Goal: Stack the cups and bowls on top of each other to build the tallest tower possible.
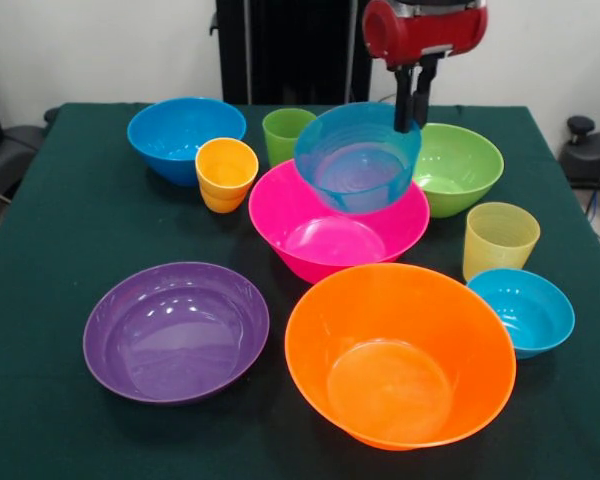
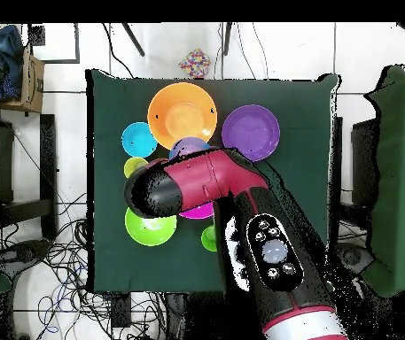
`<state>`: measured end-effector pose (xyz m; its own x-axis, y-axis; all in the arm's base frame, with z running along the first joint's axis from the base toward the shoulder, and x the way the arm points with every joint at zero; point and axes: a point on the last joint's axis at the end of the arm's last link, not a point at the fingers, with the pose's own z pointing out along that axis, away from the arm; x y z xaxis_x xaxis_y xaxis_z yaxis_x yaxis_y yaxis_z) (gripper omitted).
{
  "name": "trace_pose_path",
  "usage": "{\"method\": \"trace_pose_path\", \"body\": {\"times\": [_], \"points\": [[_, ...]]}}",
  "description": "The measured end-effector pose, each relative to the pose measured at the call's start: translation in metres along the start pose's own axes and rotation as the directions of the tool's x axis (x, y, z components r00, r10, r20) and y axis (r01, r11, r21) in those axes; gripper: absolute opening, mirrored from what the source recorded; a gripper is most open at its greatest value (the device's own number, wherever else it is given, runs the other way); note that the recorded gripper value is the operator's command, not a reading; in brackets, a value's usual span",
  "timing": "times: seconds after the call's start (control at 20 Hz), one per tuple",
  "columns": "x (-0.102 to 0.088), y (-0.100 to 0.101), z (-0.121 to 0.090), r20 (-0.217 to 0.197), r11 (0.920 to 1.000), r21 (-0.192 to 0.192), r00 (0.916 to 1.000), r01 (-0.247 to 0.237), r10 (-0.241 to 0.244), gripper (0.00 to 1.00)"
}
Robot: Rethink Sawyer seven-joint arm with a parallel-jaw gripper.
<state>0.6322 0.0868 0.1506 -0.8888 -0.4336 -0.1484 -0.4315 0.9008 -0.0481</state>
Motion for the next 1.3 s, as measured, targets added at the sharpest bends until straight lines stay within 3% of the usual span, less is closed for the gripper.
{"method": "trace_pose_path", "body": {"times": [0.2, 0.4, 0.7, 0.75, 0.85, 1.05, 1.15, 1.3], "points": [[-0.013, -0.001, -0.011, 0.022, 0.9971, -0.046, 0.9978, -0.061, 0.062, 0.00], [-0.022, 0.001, -0.021, 0.039, 0.9929, -0.078, 0.9949, -0.090, 0.093, 0.00], [-0.033, 0.001, -0.034, 0.058, 0.9789, -0.150, 0.9872, -0.139, 0.149, 0.00], [-0.034, 0.000, -0.037, 0.061, 0.9744, -0.168, 0.9850, -0.149, 0.161, 0.00], [-0.037, -0.002, -0.044, 0.072, 0.9581, -0.223, 0.9772, -0.180, 0.200, 0.00], [-0.043, -0.007, -0.053, 0.099, 0.9329, -0.293, 0.9637, -0.210, 0.248, 0.00], [-0.047, -0.011, -0.058, 0.129, 0.9144, -0.340, 0.9522, -0.220, 0.277, 0.00], [-0.051, -0.012, -0.062, 0.154, 0.9012, -0.375, 0.9443, -0.217, 0.291, 0.00]]}}
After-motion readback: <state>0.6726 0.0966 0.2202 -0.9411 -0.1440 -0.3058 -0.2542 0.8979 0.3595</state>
